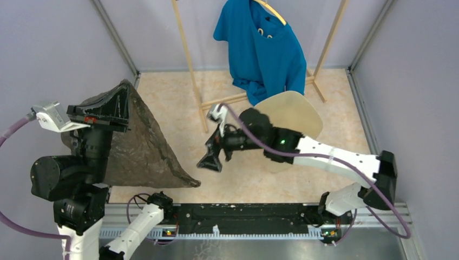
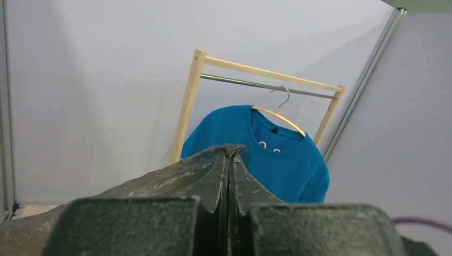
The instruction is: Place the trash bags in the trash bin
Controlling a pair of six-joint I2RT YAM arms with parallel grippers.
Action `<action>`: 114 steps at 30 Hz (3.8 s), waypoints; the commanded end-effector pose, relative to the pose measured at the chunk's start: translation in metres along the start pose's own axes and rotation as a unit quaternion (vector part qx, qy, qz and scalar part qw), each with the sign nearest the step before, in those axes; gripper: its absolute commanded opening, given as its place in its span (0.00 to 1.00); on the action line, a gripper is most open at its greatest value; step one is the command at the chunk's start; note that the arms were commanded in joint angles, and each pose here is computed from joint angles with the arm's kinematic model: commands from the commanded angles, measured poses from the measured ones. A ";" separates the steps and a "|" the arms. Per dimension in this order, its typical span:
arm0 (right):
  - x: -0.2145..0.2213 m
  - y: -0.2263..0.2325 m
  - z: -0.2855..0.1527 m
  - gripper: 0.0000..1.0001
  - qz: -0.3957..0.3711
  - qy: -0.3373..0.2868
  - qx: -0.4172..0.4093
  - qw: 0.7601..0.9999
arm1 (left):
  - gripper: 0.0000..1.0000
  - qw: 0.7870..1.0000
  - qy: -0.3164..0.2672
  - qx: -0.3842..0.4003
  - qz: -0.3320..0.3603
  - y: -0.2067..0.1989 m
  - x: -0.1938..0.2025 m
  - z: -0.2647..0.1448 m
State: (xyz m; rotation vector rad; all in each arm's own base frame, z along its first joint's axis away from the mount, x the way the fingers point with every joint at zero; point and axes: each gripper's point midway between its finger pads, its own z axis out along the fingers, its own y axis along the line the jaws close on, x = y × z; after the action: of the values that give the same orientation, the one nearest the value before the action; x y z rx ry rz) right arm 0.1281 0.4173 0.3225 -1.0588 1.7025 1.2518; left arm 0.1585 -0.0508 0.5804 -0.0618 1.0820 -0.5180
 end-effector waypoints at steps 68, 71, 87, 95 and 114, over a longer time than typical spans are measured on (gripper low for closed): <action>-0.131 -0.043 -0.334 0.02 -0.155 -0.264 0.500 0.810 | 0.00 0.902 0.146 0.288 -0.287 -0.200 0.169 0.165; -0.135 -0.043 -0.328 0.02 -0.159 -0.258 0.503 0.809 | 0.00 0.919 0.172 0.254 -0.249 -0.191 0.190 0.176; -0.087 -0.082 -0.204 0.00 -0.105 -0.142 0.379 0.908 | 0.00 0.966 0.187 0.098 -0.148 -0.111 0.220 0.147; -0.078 -0.089 -0.188 0.00 -0.064 -0.147 0.366 0.917 | 0.00 0.974 0.182 0.073 -0.115 -0.091 0.211 0.132; 0.027 -0.193 -0.200 0.00 0.088 -0.046 0.406 0.908 | 0.00 0.919 0.283 0.171 -0.215 -0.147 0.287 0.131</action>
State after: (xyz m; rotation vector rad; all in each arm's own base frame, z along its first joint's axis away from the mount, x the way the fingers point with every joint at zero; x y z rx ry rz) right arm 0.2832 0.1547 0.2948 -0.2781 1.9546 0.3663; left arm 0.3326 -0.3334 0.4198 0.1685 1.6313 -1.0925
